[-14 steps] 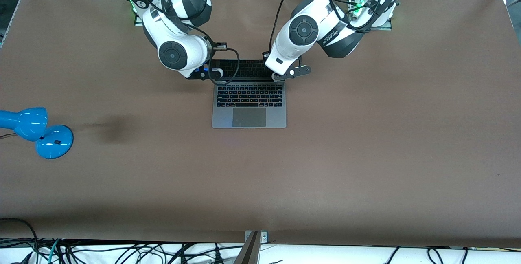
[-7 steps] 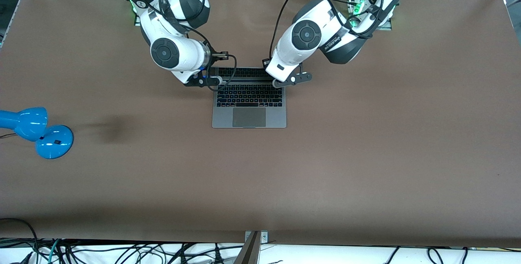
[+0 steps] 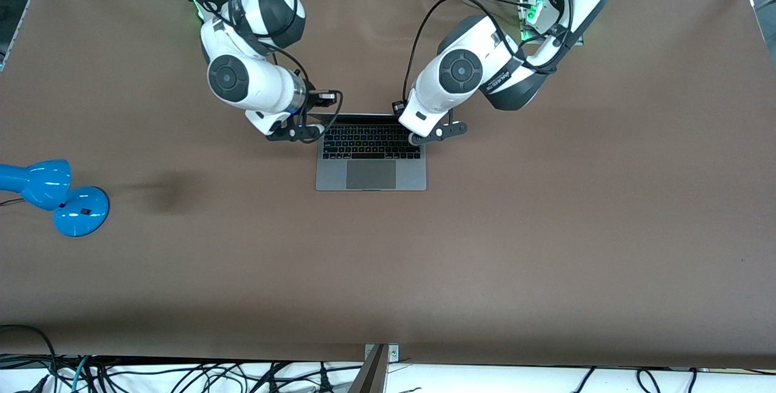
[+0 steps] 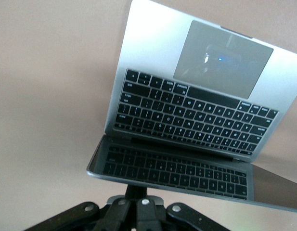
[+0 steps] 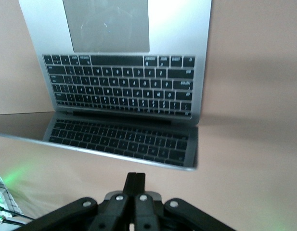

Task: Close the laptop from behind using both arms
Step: 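Push the lid forward with both grippers from behind, tilting it down, then press the lid down onto the keyboard with both grippers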

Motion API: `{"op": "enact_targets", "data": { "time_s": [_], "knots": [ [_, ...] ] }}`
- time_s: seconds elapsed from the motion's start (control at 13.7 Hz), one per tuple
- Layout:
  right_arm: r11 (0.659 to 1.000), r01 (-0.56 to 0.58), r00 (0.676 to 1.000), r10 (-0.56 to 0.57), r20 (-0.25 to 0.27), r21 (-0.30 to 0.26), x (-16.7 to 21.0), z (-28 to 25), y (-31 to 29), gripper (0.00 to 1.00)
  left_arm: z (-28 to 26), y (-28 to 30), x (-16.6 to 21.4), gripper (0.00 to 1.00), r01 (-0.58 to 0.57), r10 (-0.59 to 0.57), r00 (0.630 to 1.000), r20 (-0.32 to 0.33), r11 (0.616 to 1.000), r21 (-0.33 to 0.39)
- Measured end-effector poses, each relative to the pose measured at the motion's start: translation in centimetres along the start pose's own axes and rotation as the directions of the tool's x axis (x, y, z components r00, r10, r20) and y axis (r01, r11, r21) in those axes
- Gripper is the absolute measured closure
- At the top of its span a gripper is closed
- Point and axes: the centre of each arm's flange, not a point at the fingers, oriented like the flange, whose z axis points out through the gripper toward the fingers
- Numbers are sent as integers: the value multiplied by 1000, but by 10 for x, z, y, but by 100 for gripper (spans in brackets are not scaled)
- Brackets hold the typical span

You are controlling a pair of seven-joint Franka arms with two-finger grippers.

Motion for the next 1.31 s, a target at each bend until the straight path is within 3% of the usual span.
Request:
{"op": "enact_targets", "data": {
  "time_s": [1.31],
  "knots": [
    [998,55,997,-52,-61,37,69,44,39,99,40,0,65,99,19,-19,1000,-19,1000,-16]
  ]
}}
